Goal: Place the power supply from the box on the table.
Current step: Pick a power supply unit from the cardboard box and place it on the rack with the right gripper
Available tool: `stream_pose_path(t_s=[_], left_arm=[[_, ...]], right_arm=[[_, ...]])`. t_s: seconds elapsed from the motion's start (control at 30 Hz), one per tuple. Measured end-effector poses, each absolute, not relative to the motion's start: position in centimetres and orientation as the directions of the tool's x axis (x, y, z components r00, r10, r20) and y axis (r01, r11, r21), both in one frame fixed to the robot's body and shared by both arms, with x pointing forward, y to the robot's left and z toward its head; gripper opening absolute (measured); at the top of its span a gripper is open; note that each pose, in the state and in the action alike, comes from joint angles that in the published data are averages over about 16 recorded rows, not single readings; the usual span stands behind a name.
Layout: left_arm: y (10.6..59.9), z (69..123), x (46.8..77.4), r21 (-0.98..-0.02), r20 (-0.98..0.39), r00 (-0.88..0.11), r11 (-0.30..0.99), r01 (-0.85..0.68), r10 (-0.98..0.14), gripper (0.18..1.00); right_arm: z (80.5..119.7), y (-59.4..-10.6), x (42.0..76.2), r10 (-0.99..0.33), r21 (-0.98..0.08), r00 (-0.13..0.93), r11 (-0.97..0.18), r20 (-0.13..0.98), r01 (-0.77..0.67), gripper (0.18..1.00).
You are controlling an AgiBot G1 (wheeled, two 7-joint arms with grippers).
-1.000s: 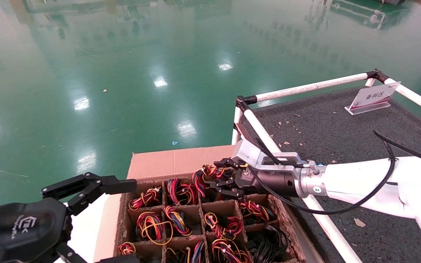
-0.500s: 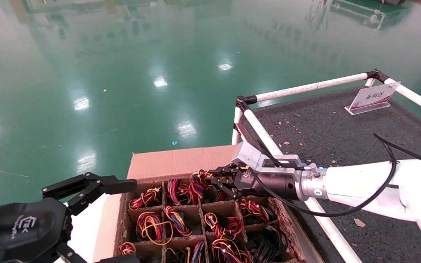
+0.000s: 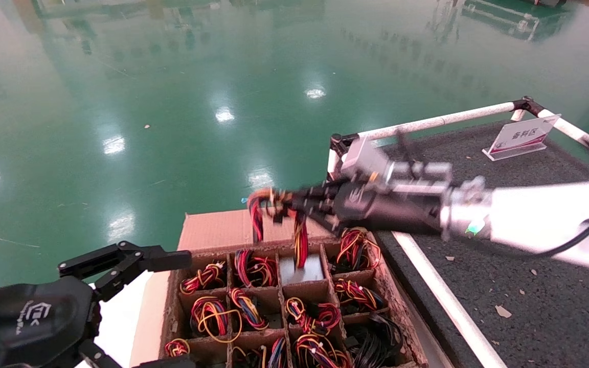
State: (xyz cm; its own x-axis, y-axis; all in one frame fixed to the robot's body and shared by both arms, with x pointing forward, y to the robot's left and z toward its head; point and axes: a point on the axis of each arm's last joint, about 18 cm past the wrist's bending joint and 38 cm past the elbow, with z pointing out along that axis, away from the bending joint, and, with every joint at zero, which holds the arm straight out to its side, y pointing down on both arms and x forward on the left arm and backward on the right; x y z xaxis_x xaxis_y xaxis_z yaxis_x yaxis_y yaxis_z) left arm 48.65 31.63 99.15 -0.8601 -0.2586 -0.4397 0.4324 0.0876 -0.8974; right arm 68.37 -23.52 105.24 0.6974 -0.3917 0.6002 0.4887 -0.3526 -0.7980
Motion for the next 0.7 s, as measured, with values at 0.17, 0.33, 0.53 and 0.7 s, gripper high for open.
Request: stream_pose_path(t_s=[0.17, 0.33, 0.53, 0.7], left_arm=[[31.6, 99.1, 48.6, -0.897, -0.44, -0.86, 0.088, 0.432, -0.259, 1.001], [31.6, 99.1, 48.6, -0.897, -0.44, -0.86, 0.088, 0.432, -0.259, 1.001], [31.6, 99.1, 48.6, -0.897, -0.44, -0.86, 0.088, 0.432, -0.259, 1.001], [31.6, 99.1, 48.6, -0.897, -0.44, -0.86, 0.088, 0.432, -0.259, 1.001]], right_arm=[[109.6, -24.9, 66.7, -0.419, -0.794, 0.676, -0.29, 0.607, 0.534, 0.232], [114.1, -26.6, 64.9, -0.463, -0.781, 0.64, -0.235, 0.613, 0.579, 0.23], [119.0, -29.1, 63.5, -0.553, -0.756, 0.564, -0.204, 0.613, 0.622, 0.229], [122.0, -31.3, 63.7, -0.657, -0.744, 0.467, -0.224, 0.593, 0.63, 0.227]])
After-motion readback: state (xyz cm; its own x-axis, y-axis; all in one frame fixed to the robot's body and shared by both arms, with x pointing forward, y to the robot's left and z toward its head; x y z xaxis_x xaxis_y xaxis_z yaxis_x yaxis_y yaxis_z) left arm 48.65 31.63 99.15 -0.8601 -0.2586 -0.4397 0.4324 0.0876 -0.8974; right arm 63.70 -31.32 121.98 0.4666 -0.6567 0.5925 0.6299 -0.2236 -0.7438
